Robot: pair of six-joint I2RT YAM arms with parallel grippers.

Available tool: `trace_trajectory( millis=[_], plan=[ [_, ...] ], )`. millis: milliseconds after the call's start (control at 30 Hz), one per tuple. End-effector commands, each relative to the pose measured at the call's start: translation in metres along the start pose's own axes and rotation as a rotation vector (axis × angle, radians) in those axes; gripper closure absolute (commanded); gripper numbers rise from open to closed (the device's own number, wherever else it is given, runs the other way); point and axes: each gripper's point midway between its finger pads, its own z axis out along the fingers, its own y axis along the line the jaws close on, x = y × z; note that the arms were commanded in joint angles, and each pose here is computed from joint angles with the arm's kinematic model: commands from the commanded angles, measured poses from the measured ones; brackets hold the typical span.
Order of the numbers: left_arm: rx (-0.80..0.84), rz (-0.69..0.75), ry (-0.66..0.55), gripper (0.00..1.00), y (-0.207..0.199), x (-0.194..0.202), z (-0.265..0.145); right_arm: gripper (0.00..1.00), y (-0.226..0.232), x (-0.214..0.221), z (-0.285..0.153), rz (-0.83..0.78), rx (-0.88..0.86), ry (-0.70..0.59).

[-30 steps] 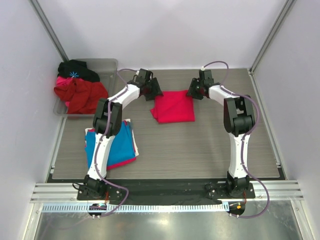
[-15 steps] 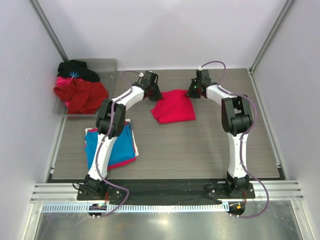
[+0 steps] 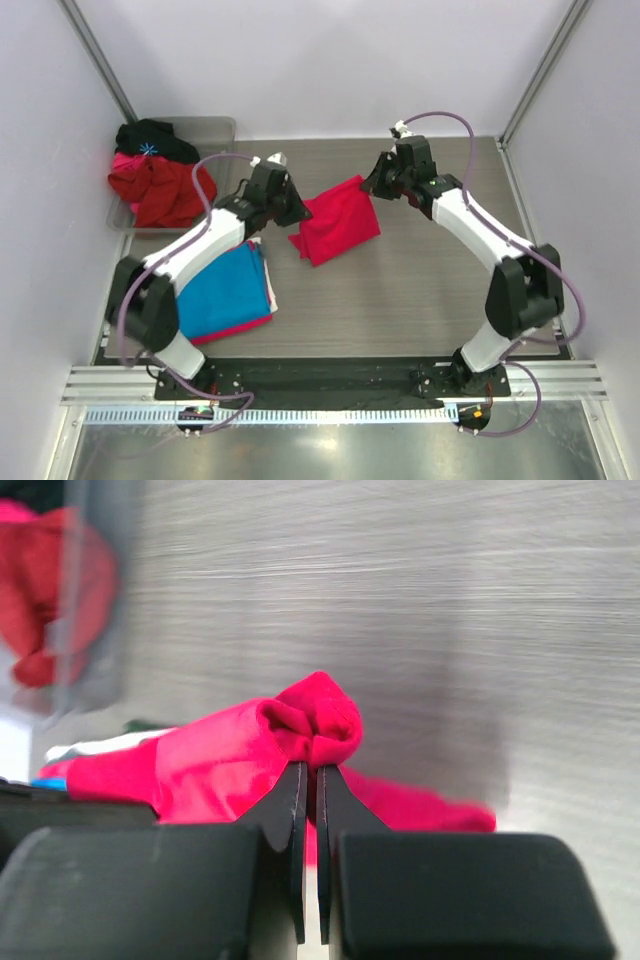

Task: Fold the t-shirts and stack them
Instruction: Neatly place the folded tshirt to the corner

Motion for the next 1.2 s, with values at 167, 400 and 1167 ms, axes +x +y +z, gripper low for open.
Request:
trace_trajectory(
  millis=[167, 400, 1167],
  plan=[
    [0.184, -0.019, -0.092, 1.0, -0.029, 0.03, -0.138, 0.99, 0.078, 0.021, -0.088, -0.109, -0.07, -0.026],
    [0.114, -0.02, -0.145, 1.0, 0.005, 0.043, -0.229, 0.99, 0.143, 0.057, -0.13, -0.194, -0.161, 0.005],
    [-0.402, -0.171, -0.489, 1.0, 0.154, 0.046, -0.334, 0.99, 0.293, 0.187, -0.12, -0.328, -0.401, 0.193]
  ],
)
